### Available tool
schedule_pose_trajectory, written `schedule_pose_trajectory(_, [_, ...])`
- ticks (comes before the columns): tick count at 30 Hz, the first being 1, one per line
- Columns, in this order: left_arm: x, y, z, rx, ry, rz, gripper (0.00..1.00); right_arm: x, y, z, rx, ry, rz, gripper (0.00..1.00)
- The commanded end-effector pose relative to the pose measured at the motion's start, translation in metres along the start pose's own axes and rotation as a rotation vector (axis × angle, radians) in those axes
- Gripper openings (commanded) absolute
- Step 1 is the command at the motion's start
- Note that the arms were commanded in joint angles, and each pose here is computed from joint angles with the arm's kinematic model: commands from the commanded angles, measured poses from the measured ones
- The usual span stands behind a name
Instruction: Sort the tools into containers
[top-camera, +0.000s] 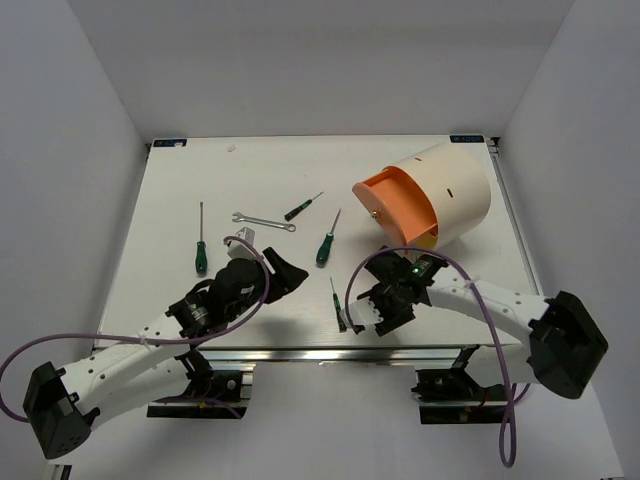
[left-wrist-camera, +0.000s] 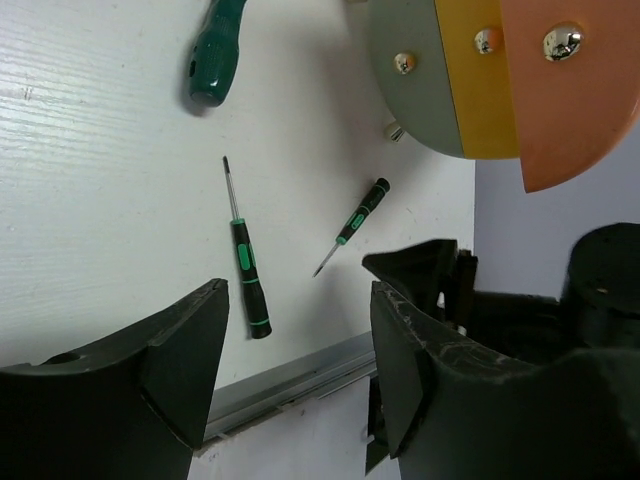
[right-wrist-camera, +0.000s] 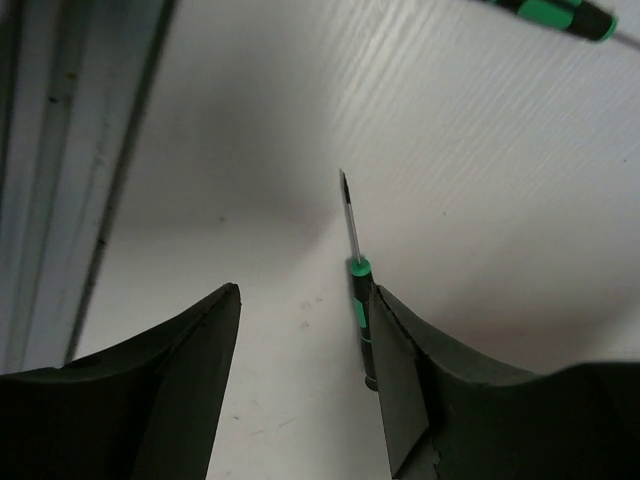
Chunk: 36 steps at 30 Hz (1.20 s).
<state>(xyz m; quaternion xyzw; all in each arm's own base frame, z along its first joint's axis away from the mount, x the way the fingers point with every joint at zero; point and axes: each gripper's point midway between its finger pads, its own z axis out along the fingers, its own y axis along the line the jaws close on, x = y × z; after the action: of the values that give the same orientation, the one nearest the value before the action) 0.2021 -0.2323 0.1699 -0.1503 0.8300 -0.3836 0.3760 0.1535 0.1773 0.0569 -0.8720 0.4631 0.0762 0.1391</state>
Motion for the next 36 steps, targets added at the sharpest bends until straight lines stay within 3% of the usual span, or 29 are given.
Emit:
schedule_pose_trajectory(1, [-0.006, -0.018, -0.005, 0.055, -0.005, -0.027, 0.68, 0.021, -0.036, -0.003, 0.111, 0.179, 0.008, 0.59])
schedule_pose_trajectory(11, [-0.009, -0.007, -0.017, 0.049, -0.036, -0.049, 0.69, 0.046, -0.044, 0.016, 0.05, 0.344, -0.074, 0.56])
schedule_pose_trajectory(21, [-0.013, -0.003, -0.027, 0.047, -0.055, -0.067, 0.69, 0.055, -0.031, 0.043, -0.062, 0.359, -0.134, 0.47])
schedule_pose_trajectory(24, [-0.012, 0.001, -0.028, 0.036, -0.055, -0.069, 0.69, 0.054, -0.025, 0.047, -0.095, 0.344, -0.135, 0.38])
schedule_pose_trajectory(28, [-0.013, -0.001, -0.03, 0.043, -0.058, -0.071, 0.69, 0.048, -0.013, 0.05, -0.163, 0.307, -0.112, 0.08])
schedule_pose_trajectory(31, [-0.014, -0.002, -0.031, 0.048, -0.055, -0.07, 0.69, 0.036, -0.011, 0.047, -0.165, 0.244, -0.074, 0.01])
schedule_pose_trajectory(36, [-0.017, -0.006, -0.035, 0.07, -0.07, -0.075, 0.68, -0.005, -0.021, 0.027, -0.146, 0.09, 0.106, 0.0])
